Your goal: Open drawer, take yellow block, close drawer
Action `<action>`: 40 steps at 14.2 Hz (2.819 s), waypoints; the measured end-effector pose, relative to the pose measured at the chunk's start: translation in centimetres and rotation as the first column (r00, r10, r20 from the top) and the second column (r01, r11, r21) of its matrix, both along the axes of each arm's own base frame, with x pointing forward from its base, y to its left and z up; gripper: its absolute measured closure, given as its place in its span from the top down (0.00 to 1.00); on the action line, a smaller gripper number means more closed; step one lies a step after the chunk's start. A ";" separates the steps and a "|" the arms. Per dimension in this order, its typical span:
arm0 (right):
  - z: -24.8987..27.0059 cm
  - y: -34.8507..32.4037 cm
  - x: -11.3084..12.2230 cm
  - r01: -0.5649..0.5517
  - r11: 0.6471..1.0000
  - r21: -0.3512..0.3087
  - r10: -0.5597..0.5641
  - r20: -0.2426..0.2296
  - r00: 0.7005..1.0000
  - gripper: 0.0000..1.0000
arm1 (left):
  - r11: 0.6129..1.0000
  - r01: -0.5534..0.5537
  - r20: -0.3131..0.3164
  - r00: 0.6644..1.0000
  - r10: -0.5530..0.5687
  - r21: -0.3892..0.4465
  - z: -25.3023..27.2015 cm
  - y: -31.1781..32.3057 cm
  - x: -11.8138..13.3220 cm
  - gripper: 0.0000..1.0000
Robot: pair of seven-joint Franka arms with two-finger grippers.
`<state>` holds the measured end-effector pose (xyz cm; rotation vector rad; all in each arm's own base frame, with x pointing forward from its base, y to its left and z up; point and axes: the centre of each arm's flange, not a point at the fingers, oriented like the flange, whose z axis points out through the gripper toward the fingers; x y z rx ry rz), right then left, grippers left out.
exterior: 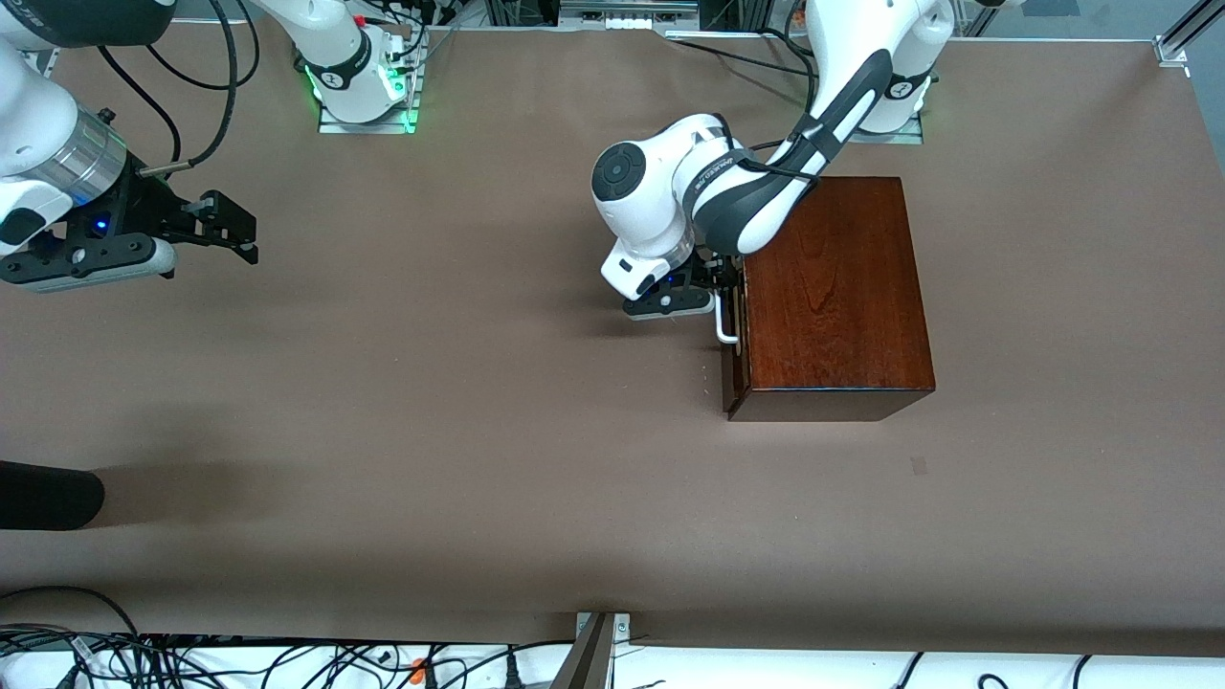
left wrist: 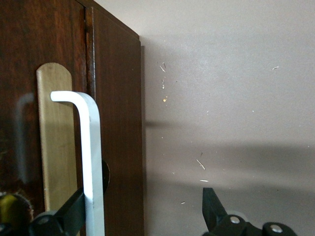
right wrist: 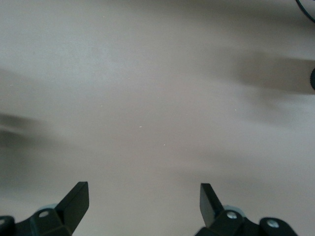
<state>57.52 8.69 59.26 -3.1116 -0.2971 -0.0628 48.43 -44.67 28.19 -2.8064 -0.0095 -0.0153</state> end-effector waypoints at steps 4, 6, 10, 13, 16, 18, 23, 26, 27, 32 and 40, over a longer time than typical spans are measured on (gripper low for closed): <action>0.0 0.0 0.0 0.000 1.000 0.000 0.000 0.000 1.000 1.00 | 1.000 0.004 0.011 1.000 -0.003 -0.014 0.2 -1.0 -0.3 1.00; 0.0 0.0 0.0 0.000 1.000 0.000 0.000 0.000 1.000 1.00 | 1.000 -0.002 0.020 1.000 0.002 -0.021 0.1 -1.9 -0.6 1.00; 0.0 0.0 0.0 0.000 1.000 0.000 0.000 0.000 1.000 1.00 | 1.000 -0.006 0.027 1.000 0.006 -0.014 -0.1 -2.8 -0.6 1.00; 0.0 0.0 0.0 0.000 1.000 0.000 0.000 0.000 1.000 1.00 | 1.000 0.000 0.036 0.999 0.002 -0.031 0.0 -4.4 -0.8 1.00; 0.0 0.0 0.0 0.000 1.000 0.000 0.000 0.000 1.000 1.00 | 0.999 -0.001 0.041 0.999 0.002 -0.041 0.0 -5.5 -0.9 1.00; 0.0 0.0 0.0 0.000 1.000 0.000 0.000 0.000 1.000 1.00 | 0.999 -0.006 0.046 0.999 0.009 -0.050 0.1 -6.1 -0.9 1.00; 0.0 0.0 0.0 0.000 1.000 0.000 0.000 0.000 1.000 1.00 | 0.997 -0.022 0.058 0.998 0.027 -0.077 0.2 -8.1 -0.8 1.00; 0.0 0.0 0.0 0.000 1.000 0.000 0.000 0.000 1.000 1.00 | 0.992 -0.032 0.073 0.996 0.041 -0.119 0.4 -9.7 -0.7 1.00; 0.0 0.0 0.0 0.000 1.000 0.000 0.000 0.000 1.000 1.00 | 0.991 -0.037 0.075 0.996 0.047 -0.126 0.3 -10.2 -0.6 1.00; 0.0 0.0 0.0 0.000 1.000 0.000 0.000 0.000 1.000 1.00 | 0.987 -0.045 0.086 0.995 0.059 -0.155 0.7 -11.2 -0.3 1.00; 0.0 0.0 0.0 0.001 1.000 0.000 -0.001 0.000 1.000 1.00 | 0.971 -0.054 0.099 0.992 0.079 -0.234 3.5 -13.3 -0.5 1.00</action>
